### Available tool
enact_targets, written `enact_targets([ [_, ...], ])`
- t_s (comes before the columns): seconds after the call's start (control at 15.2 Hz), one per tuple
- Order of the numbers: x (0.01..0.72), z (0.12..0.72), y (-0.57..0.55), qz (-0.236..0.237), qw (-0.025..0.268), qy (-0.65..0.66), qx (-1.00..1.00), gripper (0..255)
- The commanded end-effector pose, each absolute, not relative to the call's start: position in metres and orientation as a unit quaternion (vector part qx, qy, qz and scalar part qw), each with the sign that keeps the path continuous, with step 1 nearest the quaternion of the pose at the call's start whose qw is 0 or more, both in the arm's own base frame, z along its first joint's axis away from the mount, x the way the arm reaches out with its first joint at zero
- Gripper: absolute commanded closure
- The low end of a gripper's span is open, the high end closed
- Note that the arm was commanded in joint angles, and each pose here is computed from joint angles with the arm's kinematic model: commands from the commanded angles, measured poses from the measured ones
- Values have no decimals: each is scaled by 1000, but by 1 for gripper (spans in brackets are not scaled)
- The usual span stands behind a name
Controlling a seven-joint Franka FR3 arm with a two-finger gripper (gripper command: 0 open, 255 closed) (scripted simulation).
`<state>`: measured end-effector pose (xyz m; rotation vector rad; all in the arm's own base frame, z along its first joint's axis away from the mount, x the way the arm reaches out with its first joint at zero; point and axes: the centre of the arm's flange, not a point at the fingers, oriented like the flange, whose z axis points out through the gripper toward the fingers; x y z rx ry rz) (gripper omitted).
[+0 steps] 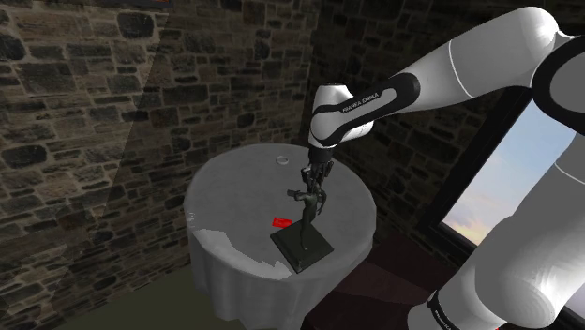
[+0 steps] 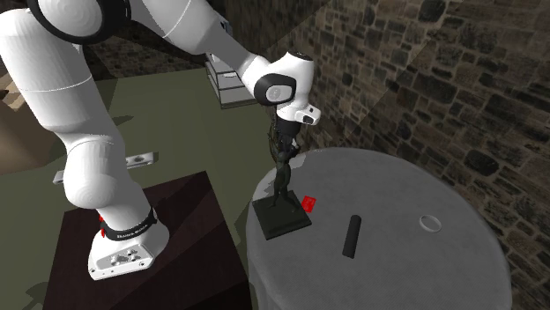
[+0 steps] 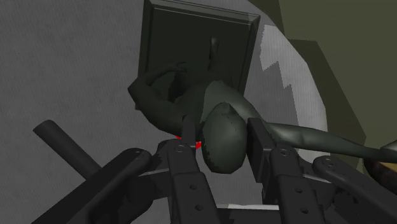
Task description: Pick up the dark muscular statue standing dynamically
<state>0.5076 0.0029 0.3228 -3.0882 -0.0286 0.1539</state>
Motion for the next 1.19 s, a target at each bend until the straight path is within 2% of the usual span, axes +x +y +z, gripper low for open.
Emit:
enact_targets([
  [0.0, 507, 322, 3, 50, 25, -9, -998, 255],
  [0.26, 508, 323, 3, 50, 25, -9, -998, 255],
  [1.12, 508, 392, 3, 50, 25, -9, -998, 255],
])
